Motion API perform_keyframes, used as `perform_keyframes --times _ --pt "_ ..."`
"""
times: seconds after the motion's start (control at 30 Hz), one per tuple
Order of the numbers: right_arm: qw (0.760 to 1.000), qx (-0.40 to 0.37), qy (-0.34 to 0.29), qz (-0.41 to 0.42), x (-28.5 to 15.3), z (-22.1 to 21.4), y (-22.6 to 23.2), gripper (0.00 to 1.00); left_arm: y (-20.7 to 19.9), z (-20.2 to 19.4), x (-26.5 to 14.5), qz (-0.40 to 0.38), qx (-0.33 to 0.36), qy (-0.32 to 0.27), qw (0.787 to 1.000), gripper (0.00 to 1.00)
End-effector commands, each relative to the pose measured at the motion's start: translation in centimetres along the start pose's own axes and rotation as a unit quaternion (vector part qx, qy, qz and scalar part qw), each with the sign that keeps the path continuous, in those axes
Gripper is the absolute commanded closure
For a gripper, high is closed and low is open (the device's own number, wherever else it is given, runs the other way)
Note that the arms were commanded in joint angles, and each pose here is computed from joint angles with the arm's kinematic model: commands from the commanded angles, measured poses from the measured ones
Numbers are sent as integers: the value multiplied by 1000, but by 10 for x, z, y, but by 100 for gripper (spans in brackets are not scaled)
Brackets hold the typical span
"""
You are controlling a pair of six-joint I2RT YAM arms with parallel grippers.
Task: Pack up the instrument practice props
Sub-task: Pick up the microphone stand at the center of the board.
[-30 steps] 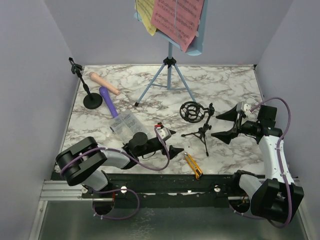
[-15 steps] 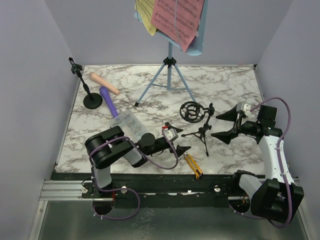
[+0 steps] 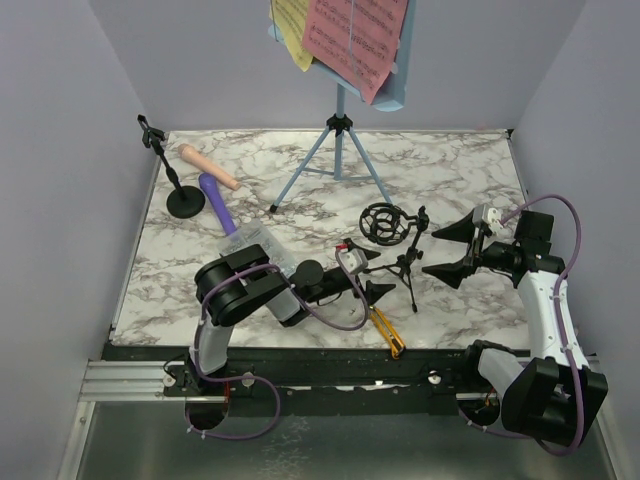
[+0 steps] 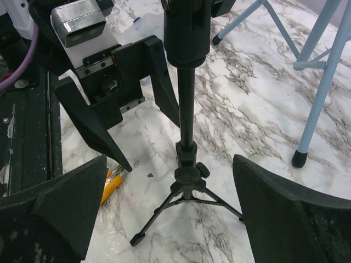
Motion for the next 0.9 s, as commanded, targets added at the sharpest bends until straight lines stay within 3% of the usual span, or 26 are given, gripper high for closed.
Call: perform_keyframes --times 0.0,0.87 --pt "1000 1 5 -4 -1 -3 1 0 -8 20 18 -38 3 -72 997 9" --pt "1000 1 9 -6 -1 -4 0 0 -6 30 61 -77 -25 -107 991 32"
Point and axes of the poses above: each gripper's point midway between its finger pads, its own x axis out along the fingers, its own y axis along the line the jaws close on, z = x × y, the point moved 8 cm from there along -x, back along the fingers, and after that the axes turned 5 degrees about -x, right-handed, at the moved point
